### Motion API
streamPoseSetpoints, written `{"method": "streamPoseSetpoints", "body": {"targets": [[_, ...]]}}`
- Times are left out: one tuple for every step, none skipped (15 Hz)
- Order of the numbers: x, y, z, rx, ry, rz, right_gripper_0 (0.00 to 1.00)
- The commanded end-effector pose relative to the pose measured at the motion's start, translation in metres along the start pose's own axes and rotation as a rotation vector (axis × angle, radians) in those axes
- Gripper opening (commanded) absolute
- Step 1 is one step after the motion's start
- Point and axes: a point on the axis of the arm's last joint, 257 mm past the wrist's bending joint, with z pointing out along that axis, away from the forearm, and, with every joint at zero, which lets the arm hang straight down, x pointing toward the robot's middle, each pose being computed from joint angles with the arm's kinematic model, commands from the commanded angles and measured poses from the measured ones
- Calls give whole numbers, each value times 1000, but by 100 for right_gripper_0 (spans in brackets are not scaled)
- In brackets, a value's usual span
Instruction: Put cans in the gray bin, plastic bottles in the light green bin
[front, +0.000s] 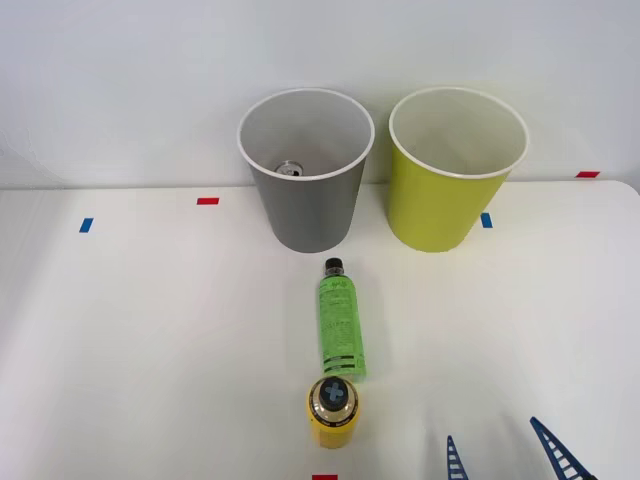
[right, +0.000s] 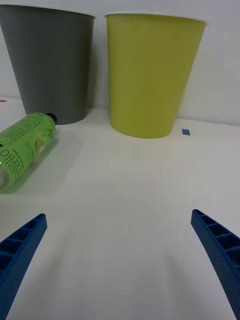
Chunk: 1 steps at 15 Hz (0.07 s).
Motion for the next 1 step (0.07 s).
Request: {"method": "streamPoseSetpoints", "body": {"targets": [[0, 0, 0, 0, 0, 0, 100]]}}
